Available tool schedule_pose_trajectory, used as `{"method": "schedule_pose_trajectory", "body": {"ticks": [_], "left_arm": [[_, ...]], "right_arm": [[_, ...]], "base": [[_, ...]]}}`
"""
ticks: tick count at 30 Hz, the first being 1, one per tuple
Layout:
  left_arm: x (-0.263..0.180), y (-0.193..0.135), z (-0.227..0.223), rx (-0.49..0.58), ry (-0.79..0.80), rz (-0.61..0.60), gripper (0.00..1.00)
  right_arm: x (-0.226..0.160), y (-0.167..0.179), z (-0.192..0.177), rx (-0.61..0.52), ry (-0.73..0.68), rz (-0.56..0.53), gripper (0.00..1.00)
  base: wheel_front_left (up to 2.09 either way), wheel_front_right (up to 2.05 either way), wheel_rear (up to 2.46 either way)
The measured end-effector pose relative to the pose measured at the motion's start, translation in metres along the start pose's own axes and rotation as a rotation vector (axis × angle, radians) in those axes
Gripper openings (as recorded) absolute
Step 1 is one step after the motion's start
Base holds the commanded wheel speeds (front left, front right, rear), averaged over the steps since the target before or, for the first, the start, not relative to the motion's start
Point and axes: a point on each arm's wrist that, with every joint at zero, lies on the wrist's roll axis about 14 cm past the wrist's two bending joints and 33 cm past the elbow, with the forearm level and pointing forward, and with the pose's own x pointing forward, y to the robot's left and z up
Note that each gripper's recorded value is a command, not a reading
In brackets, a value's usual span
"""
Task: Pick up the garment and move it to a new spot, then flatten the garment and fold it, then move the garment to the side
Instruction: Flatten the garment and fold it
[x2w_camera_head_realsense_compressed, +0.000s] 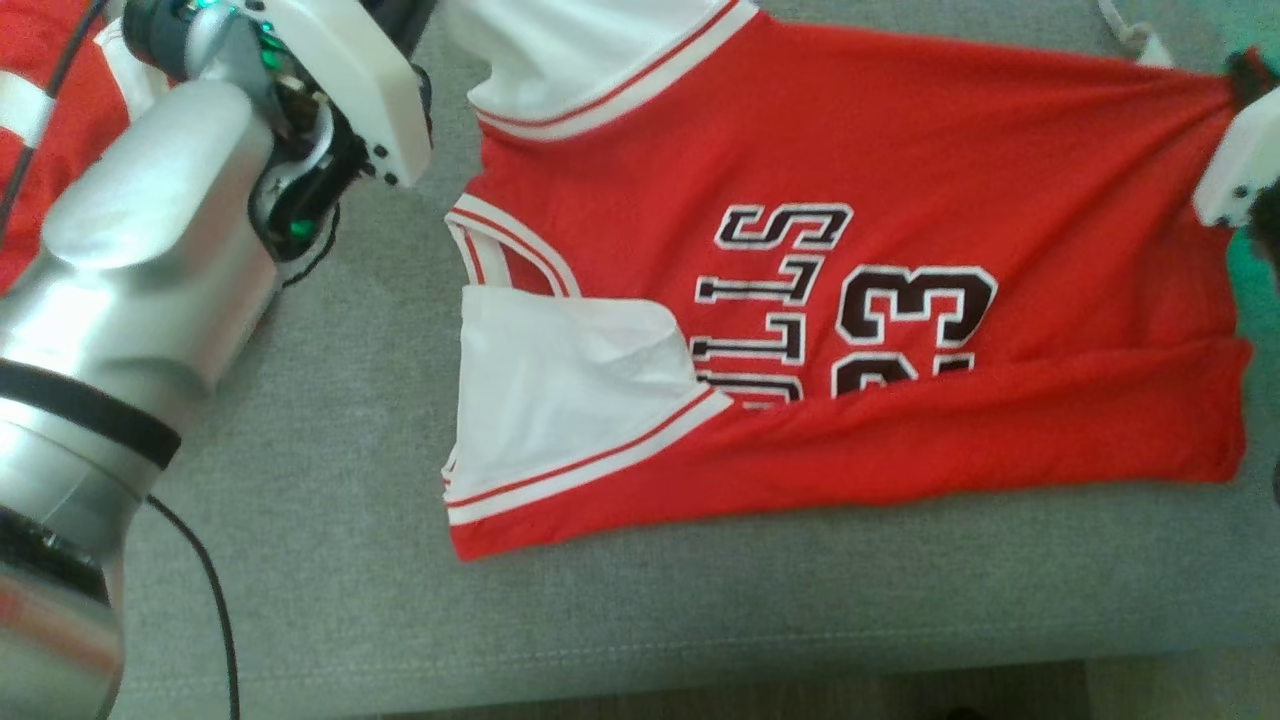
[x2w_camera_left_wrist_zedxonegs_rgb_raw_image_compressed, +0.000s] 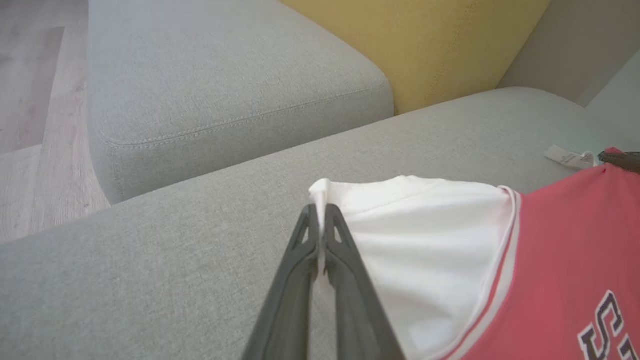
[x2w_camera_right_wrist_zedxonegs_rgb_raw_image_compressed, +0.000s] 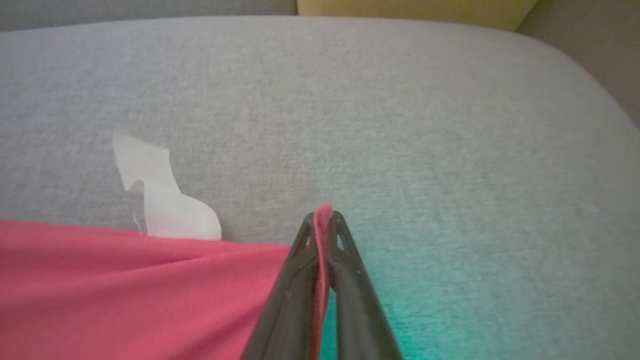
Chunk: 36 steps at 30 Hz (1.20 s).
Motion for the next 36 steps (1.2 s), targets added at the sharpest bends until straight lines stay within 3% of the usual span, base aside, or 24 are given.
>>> {"method": "schedule_pose_trajectory", "body": {"ticks": [13,22,33,36], "left_arm": [[0.013,0.025,0.010,0.015,-0.058,0.067,0.00],[0.029,0.053,0.041,0.041,-0.158,0.155,0.00],[0.017,0.041,0.044,0.054,-0.157,0.130,0.00],[0.007,0.030,0.037,0.050,-0.146,0.106,0.00]], "right_arm": [[0.012,0.004,0.043,0.014,-0.180,-0.010,0.00],[0.016,0.011,0.104,0.009,-0.392,-0.004,0.00],[0.002,0.028,0.108,0.027,-0.439,0.033,0.00],[-0.006,0.031,0.094,0.026,-0.420,0.046,0.00]], "base": [[0.00,0.00,0.00],[0.00,0.00,0.00],[0.00,0.00,0.00],[0.00,0.00,0.00]]}}
